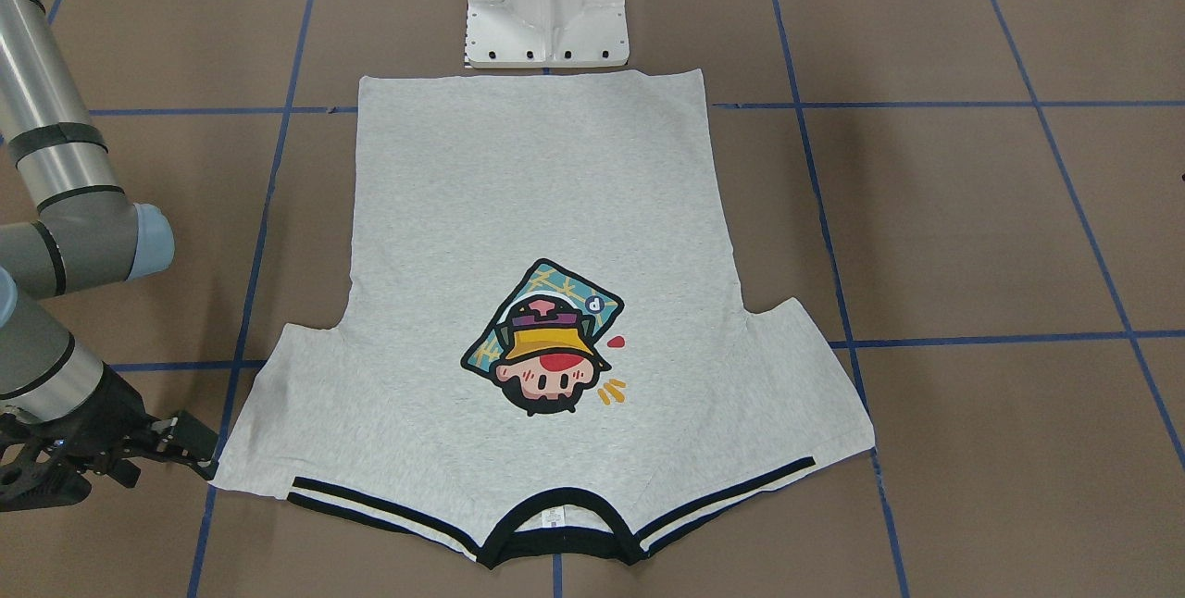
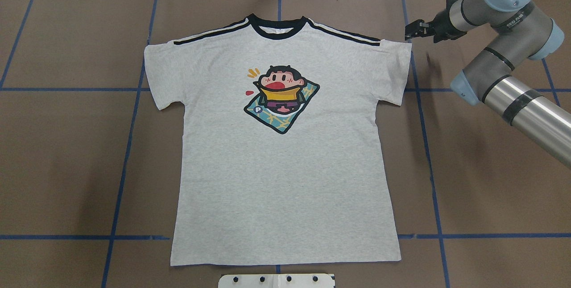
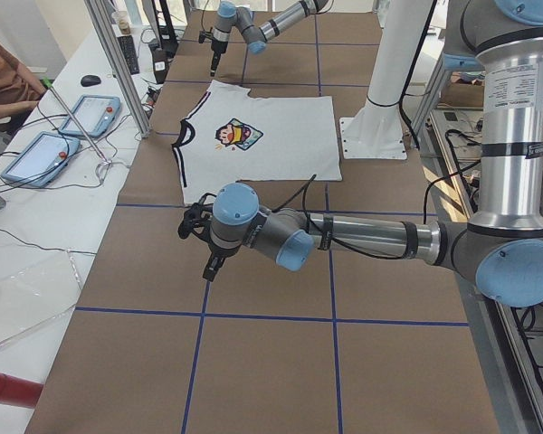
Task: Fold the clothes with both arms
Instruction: 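Move the right gripper to the grey shirt's sleeve nearest it, then fold that sleeve inward toward the collar with the right gripper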
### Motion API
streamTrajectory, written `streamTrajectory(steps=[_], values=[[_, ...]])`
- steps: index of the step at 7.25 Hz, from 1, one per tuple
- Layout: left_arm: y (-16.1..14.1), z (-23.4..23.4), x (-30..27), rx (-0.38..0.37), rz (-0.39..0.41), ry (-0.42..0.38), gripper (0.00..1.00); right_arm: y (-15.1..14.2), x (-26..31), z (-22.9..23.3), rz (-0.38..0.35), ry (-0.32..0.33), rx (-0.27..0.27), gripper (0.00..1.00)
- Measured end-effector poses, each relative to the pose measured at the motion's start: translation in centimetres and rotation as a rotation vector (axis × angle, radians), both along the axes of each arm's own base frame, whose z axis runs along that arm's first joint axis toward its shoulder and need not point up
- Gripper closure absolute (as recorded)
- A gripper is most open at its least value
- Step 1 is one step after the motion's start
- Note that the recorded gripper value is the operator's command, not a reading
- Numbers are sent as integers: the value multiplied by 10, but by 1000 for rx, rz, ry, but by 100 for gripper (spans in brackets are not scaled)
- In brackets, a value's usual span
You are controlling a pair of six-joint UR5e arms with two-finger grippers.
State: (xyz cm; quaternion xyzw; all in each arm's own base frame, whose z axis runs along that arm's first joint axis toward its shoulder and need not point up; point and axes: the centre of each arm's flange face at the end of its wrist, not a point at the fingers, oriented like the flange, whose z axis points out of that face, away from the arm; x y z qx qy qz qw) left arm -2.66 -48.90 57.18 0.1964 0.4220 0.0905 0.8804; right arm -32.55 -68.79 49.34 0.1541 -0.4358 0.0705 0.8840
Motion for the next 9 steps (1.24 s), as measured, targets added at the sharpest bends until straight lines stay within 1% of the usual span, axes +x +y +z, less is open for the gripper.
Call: streamTrajectory(steps=[1, 2, 3, 4, 5, 7, 9], values=[[0, 0, 0, 0, 0, -1, 1, 0, -8, 1, -6, 3, -9, 11], [1, 0, 0, 4, 0, -1, 1, -4, -17, -1, -13, 5, -13, 18], [1, 0, 0, 9, -1, 0, 1, -7, -25, -5, -18, 6, -15, 40], [2, 0, 0, 11, -1, 0, 1, -9, -30, -6, -21, 8, -18, 87], [2, 1, 0, 12, 0, 1, 1, -10, -31, -6, -23, 10, -20, 100], [2, 0, 0, 11, 0, 3, 1, -10, -33, -7, -29, 5, -24, 100], [4, 1, 0, 5, -2, 7, 1, -7, -32, -16, -40, -18, -12, 100]])
